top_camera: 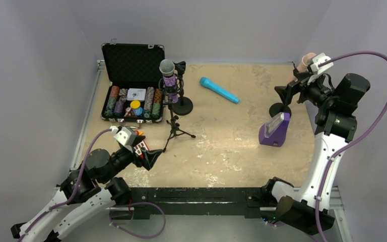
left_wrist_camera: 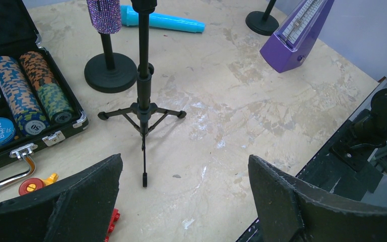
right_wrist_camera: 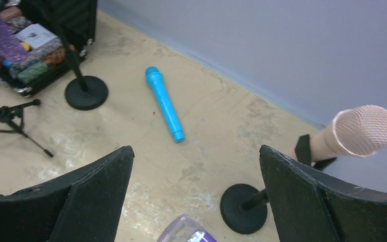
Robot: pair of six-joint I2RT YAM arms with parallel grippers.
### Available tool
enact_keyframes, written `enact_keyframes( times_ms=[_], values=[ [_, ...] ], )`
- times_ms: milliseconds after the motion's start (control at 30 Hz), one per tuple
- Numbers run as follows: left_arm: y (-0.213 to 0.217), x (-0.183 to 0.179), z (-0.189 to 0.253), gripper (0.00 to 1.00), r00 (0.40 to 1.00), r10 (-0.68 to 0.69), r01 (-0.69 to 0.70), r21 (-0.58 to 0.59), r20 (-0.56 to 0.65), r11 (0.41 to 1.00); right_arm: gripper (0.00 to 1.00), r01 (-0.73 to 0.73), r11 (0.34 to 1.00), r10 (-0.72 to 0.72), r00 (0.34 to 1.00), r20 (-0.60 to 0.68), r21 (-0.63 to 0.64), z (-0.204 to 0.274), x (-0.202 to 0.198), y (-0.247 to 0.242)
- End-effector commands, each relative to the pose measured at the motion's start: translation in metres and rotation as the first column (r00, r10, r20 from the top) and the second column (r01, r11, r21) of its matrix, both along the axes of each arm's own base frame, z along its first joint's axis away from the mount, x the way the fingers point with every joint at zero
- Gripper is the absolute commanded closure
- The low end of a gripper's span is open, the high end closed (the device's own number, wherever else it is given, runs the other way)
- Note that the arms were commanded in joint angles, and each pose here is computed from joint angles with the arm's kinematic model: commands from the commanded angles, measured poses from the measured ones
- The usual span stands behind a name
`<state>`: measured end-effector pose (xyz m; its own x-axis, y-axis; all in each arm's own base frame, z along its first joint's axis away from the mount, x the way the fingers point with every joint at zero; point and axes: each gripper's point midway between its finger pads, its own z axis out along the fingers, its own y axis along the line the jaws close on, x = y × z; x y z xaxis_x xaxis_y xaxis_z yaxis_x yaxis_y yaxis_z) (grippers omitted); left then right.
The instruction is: Attach the microphones to the stand
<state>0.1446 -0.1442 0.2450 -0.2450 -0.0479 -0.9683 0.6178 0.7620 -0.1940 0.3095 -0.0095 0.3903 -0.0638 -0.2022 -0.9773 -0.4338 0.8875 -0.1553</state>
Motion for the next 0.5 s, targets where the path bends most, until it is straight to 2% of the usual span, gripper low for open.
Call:
enact_keyframes(
  times_ms=[0, 467],
  values=[
    [0.003, 0.001, 0.021, 0.02, 0.999, 0.016, -0.014, -0.039, 0.035, 0.999, 0.01, -0.217, 0.976, 0.217, 0.976, 0.022, -0.023, 0.01, -0.031, 0.038],
    [0.001, 0.002, 0.026, 0.01, 0.999, 0.018, -0.016, -0.058, 0.036, 0.998, 0.01, -0.486, 0.874, 0.485, 0.872, -0.058, -0.008, -0.044, -0.078, 0.101]
  ],
)
